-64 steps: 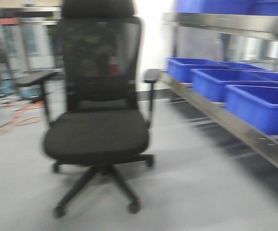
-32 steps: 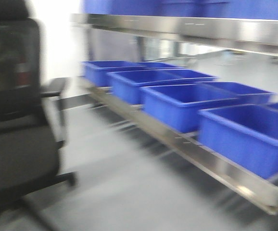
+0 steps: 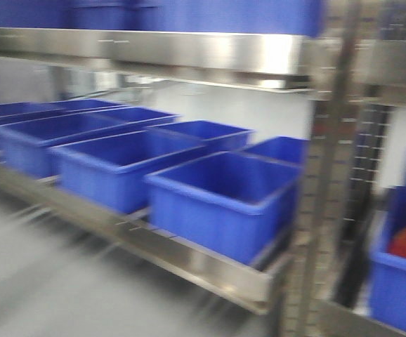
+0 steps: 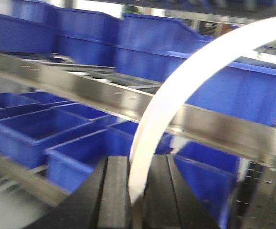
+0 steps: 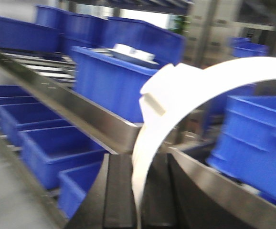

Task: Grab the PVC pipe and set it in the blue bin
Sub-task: 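Drive the base past the chair to the steel shelf of blue bins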

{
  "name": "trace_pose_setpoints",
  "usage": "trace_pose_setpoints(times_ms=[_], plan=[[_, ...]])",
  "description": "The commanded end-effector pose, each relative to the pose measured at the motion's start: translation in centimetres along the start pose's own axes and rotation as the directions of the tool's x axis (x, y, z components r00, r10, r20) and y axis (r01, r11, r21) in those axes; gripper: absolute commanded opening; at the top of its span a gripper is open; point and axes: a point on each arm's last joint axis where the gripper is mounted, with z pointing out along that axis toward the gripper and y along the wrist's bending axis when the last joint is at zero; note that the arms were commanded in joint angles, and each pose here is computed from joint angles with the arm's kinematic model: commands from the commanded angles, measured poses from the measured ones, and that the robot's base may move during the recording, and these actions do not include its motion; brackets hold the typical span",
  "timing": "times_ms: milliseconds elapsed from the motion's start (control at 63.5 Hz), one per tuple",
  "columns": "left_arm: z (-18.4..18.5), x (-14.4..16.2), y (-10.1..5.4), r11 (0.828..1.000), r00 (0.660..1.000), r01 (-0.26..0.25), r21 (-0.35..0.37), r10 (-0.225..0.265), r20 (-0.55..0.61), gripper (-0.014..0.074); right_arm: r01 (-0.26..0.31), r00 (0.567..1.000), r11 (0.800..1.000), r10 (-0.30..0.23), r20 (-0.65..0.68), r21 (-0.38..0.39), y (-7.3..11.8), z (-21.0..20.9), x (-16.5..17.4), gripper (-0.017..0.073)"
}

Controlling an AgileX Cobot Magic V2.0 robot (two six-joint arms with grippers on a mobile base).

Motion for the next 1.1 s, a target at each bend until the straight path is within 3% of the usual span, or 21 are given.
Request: trace_pose_setpoints(times_ms=[0,1087], plan=[[-0.15,-0.54,-0.07,1.000,0.999,0.008,0.004,-0.008,0.038,-0.0111,0.011,1.000,1.000,-0.011,0.028,0.009,-0.07,-0.10,-0.29,-0.0168],[-0.15,-0.54,-0.07,1.000,0.999,0.008,0.004,-0.008,0.038,-0.0111,0.011,1.000,1.000,-0.011,0.028,0.009,-0.07,-0.10,-0.29,-0.0168]])
